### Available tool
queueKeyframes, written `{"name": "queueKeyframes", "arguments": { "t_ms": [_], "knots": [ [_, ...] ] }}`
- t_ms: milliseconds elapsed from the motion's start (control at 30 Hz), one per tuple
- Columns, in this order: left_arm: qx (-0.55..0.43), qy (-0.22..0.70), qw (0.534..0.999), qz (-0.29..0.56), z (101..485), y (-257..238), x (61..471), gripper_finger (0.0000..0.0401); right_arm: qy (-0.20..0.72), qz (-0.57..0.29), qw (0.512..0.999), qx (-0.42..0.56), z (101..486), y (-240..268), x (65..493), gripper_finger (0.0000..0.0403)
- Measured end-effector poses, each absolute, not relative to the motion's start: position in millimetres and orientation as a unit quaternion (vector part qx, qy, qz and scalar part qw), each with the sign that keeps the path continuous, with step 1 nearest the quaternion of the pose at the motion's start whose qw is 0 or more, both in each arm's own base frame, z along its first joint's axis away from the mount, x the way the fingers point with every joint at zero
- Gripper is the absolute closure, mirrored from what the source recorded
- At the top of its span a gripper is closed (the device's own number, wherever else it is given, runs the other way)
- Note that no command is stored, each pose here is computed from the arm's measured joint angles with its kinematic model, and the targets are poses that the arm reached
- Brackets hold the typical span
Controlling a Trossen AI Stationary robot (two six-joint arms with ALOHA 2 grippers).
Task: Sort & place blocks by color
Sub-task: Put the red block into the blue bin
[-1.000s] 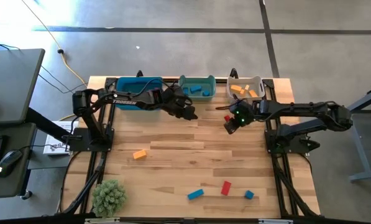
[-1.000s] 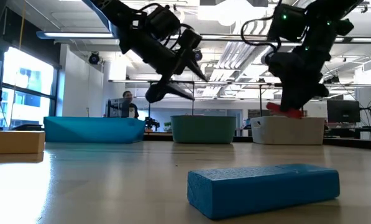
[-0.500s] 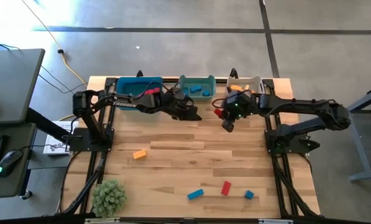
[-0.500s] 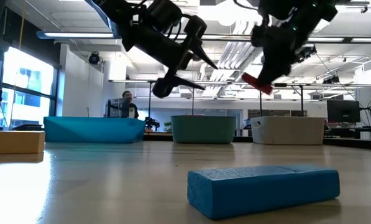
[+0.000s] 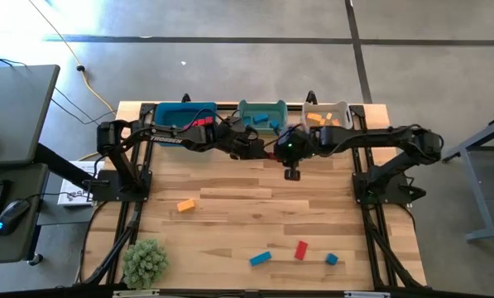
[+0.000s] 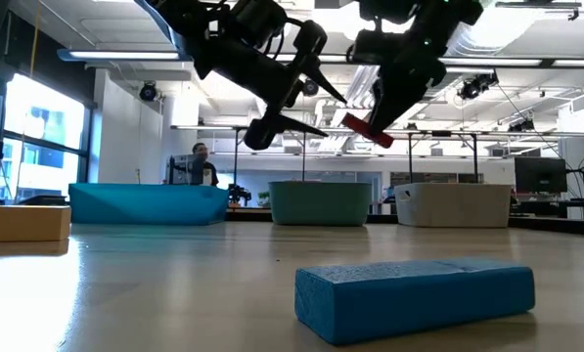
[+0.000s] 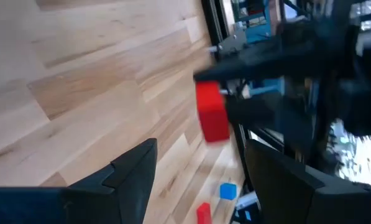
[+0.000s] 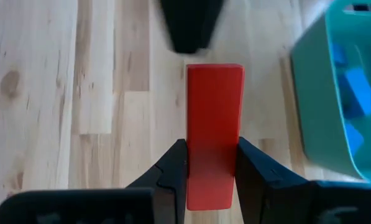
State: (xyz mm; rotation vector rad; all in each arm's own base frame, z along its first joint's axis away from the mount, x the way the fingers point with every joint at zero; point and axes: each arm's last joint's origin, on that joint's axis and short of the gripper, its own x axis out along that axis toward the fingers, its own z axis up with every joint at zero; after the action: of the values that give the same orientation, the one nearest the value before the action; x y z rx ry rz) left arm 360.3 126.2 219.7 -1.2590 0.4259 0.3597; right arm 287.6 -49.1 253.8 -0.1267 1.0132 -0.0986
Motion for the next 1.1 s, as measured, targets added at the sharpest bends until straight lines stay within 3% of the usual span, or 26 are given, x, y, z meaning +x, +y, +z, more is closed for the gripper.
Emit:
{"name": "queueKeyframes", "arguments": {
  "t_ms": [333, 767, 1100],
  "knots": [
    [-0.576, 0.2, 0.772, 0.18, 218.0, 126.5, 359.3, 0.0167, 0.477, -0.02, 0.874, -0.089, 249.4, -35.0, 308.0, 0.0328],
    [-0.579, 0.216, 0.763, 0.19, 214.6, 125.8, 357.2, 0.017, 0.458, -0.06, 0.88, -0.11, 252.6, -33.9, 312.1, 0.0328],
    [-0.576, 0.201, 0.77, 0.186, 217.4, 127.2, 358.7, 0.0247, 0.435, -0.066, 0.891, -0.115, 255.9, -35.7, 316.0, 0.0328]
  ]
}}
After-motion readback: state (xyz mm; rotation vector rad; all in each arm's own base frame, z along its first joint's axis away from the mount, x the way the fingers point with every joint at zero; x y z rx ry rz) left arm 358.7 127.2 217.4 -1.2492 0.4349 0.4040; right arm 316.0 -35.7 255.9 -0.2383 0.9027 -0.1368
